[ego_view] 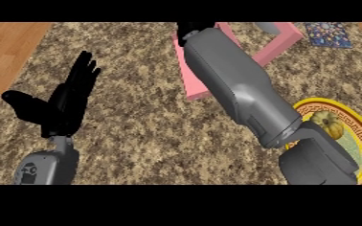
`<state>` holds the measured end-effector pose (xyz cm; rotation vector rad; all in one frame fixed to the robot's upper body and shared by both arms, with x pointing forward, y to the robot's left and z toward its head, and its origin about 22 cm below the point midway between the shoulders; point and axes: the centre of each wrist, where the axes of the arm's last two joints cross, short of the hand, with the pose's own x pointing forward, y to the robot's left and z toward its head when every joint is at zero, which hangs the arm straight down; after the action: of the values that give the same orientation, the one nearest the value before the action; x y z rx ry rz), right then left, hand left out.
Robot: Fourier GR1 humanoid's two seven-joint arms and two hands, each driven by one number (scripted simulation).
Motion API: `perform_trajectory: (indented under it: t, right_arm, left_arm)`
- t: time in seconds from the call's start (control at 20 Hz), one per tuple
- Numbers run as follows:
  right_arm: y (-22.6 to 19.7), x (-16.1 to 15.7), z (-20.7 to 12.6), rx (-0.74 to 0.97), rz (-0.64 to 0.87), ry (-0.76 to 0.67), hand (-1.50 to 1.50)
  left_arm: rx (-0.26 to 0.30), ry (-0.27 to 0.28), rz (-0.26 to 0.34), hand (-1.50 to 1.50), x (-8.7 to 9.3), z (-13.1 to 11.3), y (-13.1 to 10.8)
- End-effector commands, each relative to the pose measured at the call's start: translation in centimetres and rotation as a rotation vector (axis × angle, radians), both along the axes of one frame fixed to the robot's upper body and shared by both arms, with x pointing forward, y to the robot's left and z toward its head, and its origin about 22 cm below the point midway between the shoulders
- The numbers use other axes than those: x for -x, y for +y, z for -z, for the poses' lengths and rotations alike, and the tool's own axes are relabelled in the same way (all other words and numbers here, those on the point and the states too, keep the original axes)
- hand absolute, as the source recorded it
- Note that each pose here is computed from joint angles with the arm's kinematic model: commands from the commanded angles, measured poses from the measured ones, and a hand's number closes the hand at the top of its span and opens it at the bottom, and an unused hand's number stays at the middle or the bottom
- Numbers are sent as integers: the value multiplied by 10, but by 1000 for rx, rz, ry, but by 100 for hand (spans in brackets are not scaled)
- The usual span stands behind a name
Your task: Pick the cupcake from the plate and place it in the cardboard box
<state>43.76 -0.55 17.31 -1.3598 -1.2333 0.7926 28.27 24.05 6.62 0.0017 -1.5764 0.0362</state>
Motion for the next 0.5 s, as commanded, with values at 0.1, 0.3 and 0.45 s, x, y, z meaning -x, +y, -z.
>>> perform_trajectory:
  t: [0.1,0.3,0.45]
  right_arm:
    - [-1,0,-4,-267,-33,-214,-150]
    - [6,4,-37,-565,-9,-304,-150]
    - [0,5,-36,-724,-5,-372,-150]
  left_arm:
    - [3,2,-7,0,1,-1,-8]
    - [-2,0,-32,0,-4,-4,10]
    - [9,9,-22,0,2,6,2]
